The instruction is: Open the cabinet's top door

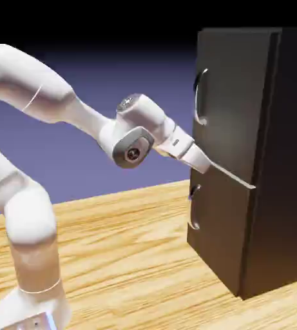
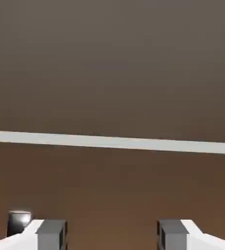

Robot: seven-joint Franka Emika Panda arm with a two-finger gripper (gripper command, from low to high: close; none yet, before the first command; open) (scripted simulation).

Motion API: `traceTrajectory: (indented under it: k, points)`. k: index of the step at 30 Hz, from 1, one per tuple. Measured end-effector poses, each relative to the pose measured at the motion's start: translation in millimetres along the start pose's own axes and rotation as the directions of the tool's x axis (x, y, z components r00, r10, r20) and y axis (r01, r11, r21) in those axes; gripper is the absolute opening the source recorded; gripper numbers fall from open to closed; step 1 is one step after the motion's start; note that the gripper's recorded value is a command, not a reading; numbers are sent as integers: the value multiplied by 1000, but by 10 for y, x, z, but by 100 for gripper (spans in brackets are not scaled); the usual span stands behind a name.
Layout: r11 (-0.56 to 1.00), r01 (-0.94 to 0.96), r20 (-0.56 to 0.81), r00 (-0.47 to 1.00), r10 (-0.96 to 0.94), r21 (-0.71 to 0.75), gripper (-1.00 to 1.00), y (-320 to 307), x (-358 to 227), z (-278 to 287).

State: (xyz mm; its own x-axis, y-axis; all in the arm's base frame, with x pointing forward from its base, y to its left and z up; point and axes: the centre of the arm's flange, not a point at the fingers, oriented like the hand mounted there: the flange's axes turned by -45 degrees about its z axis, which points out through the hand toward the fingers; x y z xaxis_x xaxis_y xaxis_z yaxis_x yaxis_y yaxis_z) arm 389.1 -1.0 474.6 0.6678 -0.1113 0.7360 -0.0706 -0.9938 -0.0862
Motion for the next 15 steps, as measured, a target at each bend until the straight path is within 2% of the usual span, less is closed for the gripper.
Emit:
traceTrajectory:
  k: [7,15]
  points:
    - [914,-404,-90,909,406,43,0,80,261,-300]
    - [635,-754,-132,621,773,169,0,102,451,-630]
